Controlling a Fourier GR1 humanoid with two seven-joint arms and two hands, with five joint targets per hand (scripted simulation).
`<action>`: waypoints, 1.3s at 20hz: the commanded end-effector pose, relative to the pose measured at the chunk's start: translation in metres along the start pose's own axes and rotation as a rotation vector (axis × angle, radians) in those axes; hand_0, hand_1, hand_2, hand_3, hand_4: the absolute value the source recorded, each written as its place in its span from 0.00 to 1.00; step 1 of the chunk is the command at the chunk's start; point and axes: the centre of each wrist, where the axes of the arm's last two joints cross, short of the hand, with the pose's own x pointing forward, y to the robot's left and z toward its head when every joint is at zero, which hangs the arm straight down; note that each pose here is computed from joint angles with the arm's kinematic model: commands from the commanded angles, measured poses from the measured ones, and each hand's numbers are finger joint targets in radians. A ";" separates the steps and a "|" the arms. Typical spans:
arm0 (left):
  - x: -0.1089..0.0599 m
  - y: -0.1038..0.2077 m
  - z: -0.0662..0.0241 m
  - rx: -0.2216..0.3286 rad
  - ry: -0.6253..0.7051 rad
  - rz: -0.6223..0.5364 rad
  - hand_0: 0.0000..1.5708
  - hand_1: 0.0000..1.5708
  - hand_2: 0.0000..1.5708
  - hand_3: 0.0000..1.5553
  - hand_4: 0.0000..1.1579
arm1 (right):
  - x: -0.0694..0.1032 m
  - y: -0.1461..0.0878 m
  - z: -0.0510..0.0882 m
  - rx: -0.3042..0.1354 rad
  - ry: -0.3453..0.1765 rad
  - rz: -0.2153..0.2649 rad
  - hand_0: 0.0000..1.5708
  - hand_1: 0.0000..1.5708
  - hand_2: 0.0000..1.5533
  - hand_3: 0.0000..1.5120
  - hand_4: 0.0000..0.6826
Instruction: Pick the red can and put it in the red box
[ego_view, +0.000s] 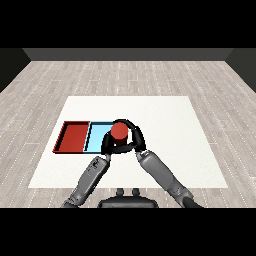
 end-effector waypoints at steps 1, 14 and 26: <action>0.007 0.004 -0.0108 0.005 -0.032 0.010 1.00 1.00 0.99 0.96 0.89 | -0.001 0.000 0.000 0.012 0.024 0.038 0.00 0.00 0.00 0.00 0.00; 0.007 0.016 -0.0063 0.039 -0.043 -0.068 1.00 1.00 1.00 0.96 0.98 | 0.021 -0.068 0.008 -0.090 -0.039 -0.056 0.00 0.00 0.00 0.00 0.00; 0.007 0.118 -0.0134 0.222 -0.046 -0.225 1.00 1.00 1.00 0.96 0.97 | -0.002 -0.138 0.081 -0.254 -0.030 -0.091 0.00 0.00 0.00 0.00 0.00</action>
